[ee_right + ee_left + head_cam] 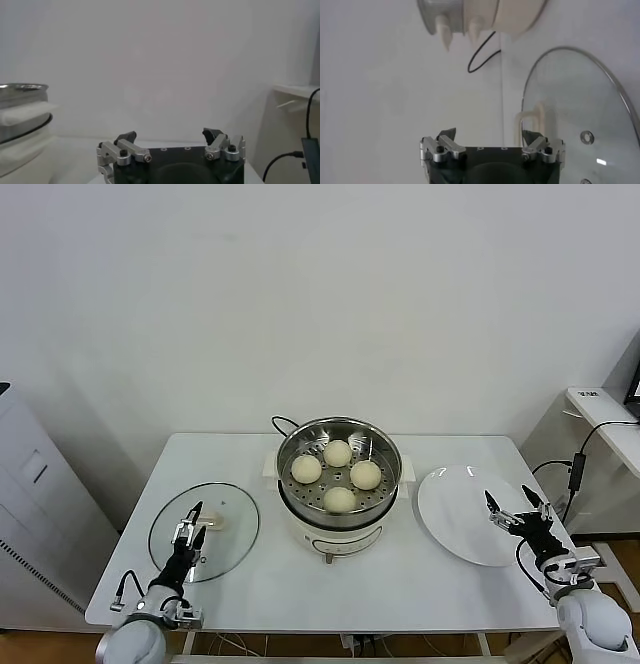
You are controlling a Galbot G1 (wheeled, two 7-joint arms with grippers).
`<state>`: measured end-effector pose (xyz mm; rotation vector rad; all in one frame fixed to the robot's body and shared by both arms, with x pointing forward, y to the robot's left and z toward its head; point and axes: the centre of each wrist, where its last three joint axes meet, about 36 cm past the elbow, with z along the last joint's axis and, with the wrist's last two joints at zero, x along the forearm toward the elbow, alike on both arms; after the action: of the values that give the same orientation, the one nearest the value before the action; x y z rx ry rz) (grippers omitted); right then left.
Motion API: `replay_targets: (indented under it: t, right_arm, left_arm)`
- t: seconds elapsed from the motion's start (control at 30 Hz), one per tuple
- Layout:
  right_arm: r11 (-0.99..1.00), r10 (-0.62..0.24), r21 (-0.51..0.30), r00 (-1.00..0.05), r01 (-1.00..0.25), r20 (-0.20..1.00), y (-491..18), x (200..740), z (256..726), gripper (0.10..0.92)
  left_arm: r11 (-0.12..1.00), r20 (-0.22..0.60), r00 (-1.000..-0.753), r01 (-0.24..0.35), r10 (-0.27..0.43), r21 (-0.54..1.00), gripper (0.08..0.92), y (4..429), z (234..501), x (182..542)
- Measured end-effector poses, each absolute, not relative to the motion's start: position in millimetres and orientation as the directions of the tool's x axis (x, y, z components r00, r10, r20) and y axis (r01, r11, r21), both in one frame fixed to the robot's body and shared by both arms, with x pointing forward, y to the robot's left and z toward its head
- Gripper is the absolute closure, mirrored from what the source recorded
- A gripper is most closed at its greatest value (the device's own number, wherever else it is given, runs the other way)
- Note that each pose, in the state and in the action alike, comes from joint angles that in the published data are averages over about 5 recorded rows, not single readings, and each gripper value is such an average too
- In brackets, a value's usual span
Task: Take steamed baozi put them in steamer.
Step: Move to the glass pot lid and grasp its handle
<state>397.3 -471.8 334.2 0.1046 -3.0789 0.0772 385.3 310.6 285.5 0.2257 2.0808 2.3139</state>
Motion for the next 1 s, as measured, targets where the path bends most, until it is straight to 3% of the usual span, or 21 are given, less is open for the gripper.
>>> replay_targets:
  t: [0.57,1.0]
  right_arm:
    - [0.996,-0.06,-0.065,-0.995,-0.065,0.079,-477,385,320,0.2]
    - [0.995,-0.062,-0.075,-0.994,-0.069,0.086,-476,386,316,0.2]
  left_arm:
    - [-0.136,0.095,-0.992,0.082,0.088,0.987,0.207,316,272,426]
    - [-0.099,0.106,-0.99,0.097,0.092,0.99,0.571,316,275,426]
